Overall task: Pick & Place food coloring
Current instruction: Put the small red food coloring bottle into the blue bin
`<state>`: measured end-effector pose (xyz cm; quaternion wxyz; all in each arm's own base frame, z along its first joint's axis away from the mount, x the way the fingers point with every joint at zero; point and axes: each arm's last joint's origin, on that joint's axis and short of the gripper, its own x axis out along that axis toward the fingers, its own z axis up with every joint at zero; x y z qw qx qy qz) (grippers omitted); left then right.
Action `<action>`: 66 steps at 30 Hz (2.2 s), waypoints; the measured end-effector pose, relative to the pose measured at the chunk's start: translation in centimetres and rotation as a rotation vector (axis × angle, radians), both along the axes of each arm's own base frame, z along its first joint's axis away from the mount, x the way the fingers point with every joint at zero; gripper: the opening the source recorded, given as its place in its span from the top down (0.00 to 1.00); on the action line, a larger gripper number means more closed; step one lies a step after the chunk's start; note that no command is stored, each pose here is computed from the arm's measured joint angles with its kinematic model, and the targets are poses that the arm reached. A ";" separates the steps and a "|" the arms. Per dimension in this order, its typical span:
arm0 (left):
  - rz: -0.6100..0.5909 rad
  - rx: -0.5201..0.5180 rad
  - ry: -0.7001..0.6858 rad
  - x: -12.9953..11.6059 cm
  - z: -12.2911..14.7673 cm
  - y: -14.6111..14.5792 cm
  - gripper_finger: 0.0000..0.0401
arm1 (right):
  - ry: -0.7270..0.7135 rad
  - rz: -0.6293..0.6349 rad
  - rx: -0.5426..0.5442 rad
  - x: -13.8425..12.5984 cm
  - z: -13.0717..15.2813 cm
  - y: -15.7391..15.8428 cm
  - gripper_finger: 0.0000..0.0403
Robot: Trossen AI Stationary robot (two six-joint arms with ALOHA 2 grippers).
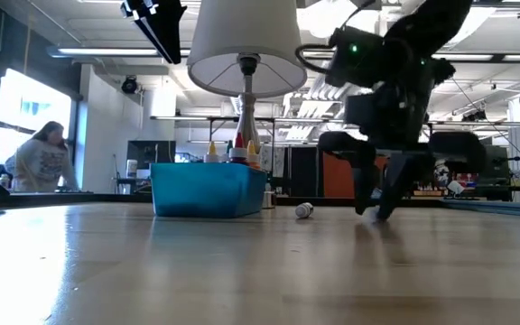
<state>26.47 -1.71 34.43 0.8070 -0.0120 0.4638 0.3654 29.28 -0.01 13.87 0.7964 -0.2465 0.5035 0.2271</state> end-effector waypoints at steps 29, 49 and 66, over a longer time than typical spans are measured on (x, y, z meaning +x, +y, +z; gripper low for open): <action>-0.009 -0.036 -0.003 0.1 0.0 -0.1 0.68 | -0.195 -0.324 0.050 -2.7 6.5 -0.6 0.80; -0.012 -0.047 -0.037 0.4 0.0 -0.2 0.68 | -0.135 -0.311 0.051 -5.6 0.1 -0.8 0.62; -0.013 -0.045 -0.044 0.5 0.0 -0.2 0.68 | -0.201 -0.289 0.061 -7.8 -2.7 -1.4 0.75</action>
